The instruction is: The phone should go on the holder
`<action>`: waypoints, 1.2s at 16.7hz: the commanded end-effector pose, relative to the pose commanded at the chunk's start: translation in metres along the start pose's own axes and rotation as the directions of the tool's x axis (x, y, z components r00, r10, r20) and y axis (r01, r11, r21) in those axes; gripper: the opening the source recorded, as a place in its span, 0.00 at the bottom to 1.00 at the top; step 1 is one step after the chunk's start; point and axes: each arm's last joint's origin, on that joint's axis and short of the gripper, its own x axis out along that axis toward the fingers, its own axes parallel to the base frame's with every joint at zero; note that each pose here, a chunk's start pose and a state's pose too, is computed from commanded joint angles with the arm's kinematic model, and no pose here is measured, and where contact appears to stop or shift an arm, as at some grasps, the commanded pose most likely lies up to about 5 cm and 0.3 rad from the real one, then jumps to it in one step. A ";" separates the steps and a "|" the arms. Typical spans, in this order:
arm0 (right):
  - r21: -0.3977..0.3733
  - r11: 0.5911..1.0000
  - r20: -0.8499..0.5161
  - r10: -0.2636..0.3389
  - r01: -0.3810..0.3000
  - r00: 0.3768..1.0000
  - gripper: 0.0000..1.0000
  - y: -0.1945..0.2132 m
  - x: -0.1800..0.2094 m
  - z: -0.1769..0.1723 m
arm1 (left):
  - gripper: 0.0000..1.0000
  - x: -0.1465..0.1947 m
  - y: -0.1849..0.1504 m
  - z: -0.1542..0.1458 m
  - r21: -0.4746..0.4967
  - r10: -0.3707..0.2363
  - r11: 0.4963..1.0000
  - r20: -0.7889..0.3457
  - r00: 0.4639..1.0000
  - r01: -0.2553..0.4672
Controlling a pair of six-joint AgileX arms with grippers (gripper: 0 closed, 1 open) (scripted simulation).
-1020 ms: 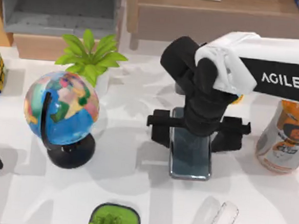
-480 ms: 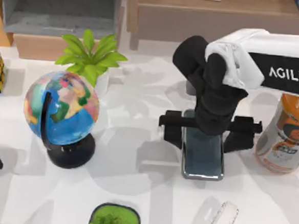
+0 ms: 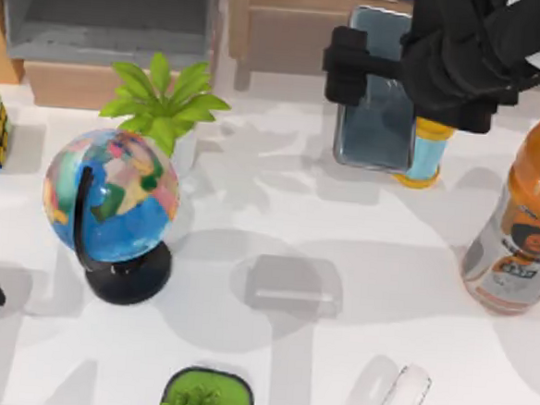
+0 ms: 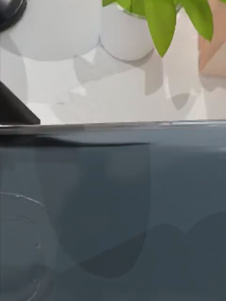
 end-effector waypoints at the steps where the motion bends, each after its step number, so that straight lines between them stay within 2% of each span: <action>1: -0.009 0.999 0.097 0.038 -0.037 0.995 0.00 -0.007 -0.024 0.011 | 1.00 0.000 0.000 0.000 0.000 0.000 1.000 0.000 1.000 0.000; 3: -0.036 0.996 0.287 0.089 -0.082 0.954 0.00 -0.028 -0.072 0.026 | 1.00 0.000 0.000 0.000 0.000 0.000 1.000 0.000 1.000 0.000; 6: -0.083 0.994 0.523 0.102 -0.069 0.846 0.00 -0.068 -0.132 0.029 | 1.00 0.000 0.000 0.000 0.000 0.000 1.000 0.000 1.000 0.000; 9: -0.099 0.995 0.671 0.053 0.019 0.740 0.00 -0.111 -0.167 0.012 | 1.00 0.000 0.000 0.000 0.000 0.000 1.000 0.000 1.000 0.000; 12: -0.077 0.988 0.731 -0.037 0.136 0.682 0.00 -0.153 -0.172 -0.017 | 1.00 0.000 0.000 0.000 0.000 0.000 1.000 0.000 1.000 0.000; 16: -0.026 0.965 0.695 -0.170 0.260 0.699 0.00 -0.204 -0.146 -0.064 | 1.00 0.000 0.000 0.000 0.000 0.000 1.000 0.000 1.000 0.000; 18: -0.011 0.957 0.643 -0.215 0.289 0.735 0.00 -0.223 -0.128 -0.087 | 1.00 0.000 0.000 0.000 0.000 0.000 1.000 0.000 1.000 0.000; 20: -0.009 0.955 0.587 -0.235 0.296 0.775 0.00 -0.234 -0.112 -0.109 | 1.00 0.000 0.000 0.000 0.000 0.000 1.000 0.000 1.000 0.000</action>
